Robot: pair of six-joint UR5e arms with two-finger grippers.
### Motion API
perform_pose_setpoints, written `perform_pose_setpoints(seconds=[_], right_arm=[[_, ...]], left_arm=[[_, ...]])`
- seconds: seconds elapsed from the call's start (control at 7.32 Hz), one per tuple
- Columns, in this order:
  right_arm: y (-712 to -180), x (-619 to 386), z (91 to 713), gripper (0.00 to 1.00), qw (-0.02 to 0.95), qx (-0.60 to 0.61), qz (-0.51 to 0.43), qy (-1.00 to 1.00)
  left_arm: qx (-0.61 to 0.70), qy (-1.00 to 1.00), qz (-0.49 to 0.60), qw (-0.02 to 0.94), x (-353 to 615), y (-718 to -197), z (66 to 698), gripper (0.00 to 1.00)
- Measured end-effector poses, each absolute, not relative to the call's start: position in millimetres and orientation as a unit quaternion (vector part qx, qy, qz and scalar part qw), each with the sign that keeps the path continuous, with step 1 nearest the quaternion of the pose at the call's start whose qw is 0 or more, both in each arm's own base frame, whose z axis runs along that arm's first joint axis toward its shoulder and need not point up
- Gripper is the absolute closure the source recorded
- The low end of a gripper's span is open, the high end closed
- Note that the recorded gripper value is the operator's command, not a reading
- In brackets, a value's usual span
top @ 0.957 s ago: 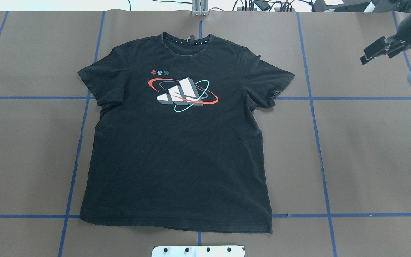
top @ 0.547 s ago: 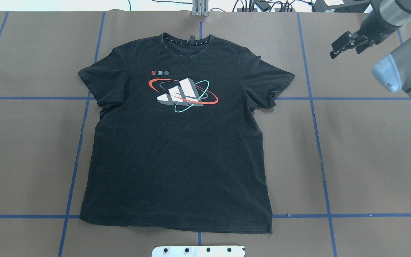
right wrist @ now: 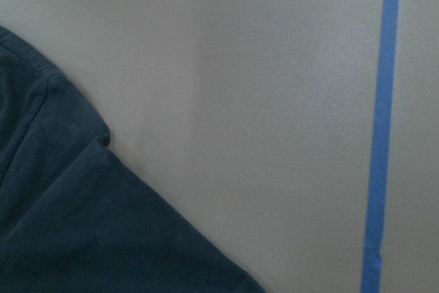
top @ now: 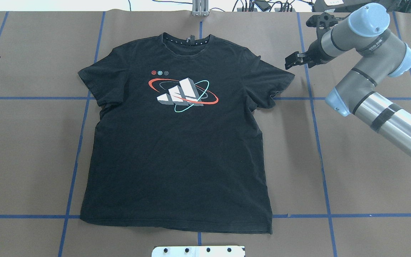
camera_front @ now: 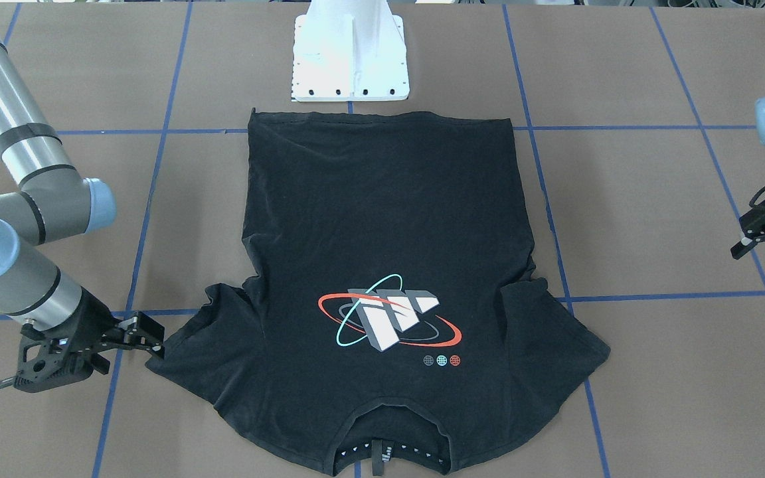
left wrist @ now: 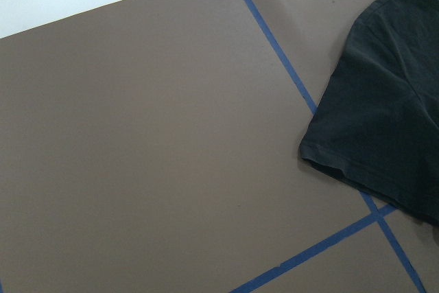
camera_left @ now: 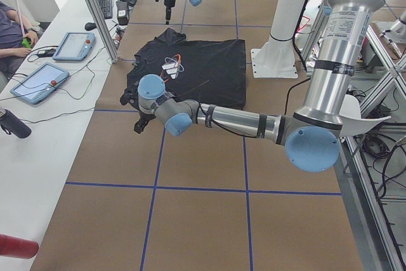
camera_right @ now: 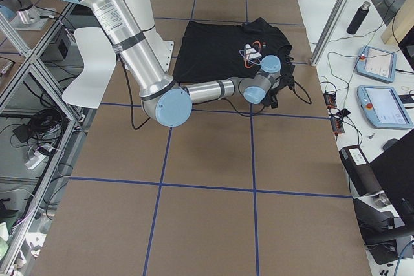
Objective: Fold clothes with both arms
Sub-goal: 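Move the right gripper to the sleeve nearest it and grasp it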
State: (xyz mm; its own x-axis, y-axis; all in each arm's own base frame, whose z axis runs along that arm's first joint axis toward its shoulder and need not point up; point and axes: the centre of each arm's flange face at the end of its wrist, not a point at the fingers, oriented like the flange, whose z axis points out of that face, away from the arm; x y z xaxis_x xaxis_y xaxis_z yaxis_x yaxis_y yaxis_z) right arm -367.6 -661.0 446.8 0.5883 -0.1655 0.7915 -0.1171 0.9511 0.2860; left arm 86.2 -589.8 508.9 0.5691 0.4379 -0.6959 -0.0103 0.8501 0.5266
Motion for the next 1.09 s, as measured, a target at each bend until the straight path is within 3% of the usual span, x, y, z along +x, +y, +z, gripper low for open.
perform_pose_setpoints(seconds=[0.27,0.68,0.96,1.09], right_arm=[[-658.3,-386.2,452.1,0.19,0.880,0.160,-0.012,-0.447],[-651.1,-397.7,459.6,0.40,0.884,0.162,-0.015,-0.439],[-649.6,-399.3,462.8,0.83,0.885,0.162,-0.017,-0.436],[-649.5,-399.7,462.3,1.00,0.885,0.163,-0.019,-0.437]], left_arm=[[0.238,0.446,0.132,0.853,88.5,-589.6,509.4,0.00],[0.236,0.446,0.131,0.853,89.4,-589.7,511.5,0.00],[0.236,0.446,0.132,0.853,89.4,-589.8,512.1,0.00],[0.236,0.446,0.131,0.854,89.5,-589.8,512.3,0.00]])
